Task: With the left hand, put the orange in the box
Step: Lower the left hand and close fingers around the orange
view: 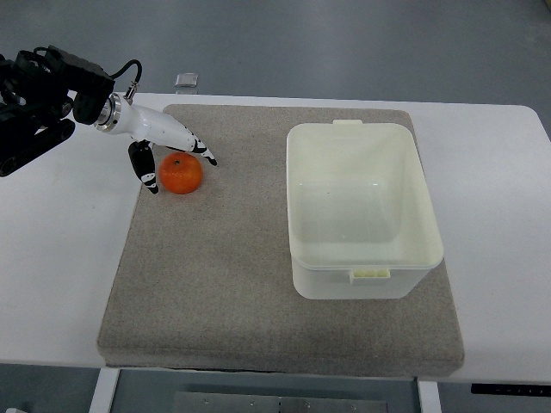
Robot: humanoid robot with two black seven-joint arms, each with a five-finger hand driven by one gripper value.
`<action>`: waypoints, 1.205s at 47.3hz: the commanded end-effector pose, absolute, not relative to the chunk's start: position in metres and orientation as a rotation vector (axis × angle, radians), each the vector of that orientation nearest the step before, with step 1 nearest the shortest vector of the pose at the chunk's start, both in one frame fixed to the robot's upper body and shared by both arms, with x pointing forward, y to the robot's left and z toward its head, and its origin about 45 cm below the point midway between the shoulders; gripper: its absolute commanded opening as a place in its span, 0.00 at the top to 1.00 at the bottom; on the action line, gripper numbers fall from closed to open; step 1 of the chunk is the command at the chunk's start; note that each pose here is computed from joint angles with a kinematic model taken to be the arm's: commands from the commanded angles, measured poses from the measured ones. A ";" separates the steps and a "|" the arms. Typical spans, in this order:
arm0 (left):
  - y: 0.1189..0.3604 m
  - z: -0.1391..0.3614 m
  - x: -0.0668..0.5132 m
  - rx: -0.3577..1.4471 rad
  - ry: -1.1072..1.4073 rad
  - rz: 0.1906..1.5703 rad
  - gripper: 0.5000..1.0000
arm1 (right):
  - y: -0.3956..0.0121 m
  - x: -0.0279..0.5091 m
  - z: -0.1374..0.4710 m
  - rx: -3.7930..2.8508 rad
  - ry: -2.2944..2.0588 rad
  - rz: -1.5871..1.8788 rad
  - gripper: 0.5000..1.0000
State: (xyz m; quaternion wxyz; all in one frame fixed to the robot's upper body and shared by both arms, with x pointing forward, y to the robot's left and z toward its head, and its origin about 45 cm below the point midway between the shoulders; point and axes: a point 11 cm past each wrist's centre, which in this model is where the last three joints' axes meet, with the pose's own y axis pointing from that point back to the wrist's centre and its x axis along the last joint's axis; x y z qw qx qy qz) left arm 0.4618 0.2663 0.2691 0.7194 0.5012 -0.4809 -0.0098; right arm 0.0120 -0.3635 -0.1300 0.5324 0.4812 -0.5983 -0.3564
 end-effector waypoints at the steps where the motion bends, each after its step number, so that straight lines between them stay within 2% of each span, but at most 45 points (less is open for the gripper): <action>1: 0.268 0.269 0.463 1.110 -1.069 -0.015 0.01 | -0.364 0.012 -0.130 1.147 -1.427 -0.850 0.15; 41: 0.269 0.267 0.463 1.110 -1.075 -0.014 0.01 | -0.364 0.012 -0.130 1.147 -1.427 -0.850 0.15; 57: 0.269 0.265 0.462 1.112 -1.067 -0.018 0.05 | -0.364 0.012 -0.130 1.147 -1.427 -0.850 0.15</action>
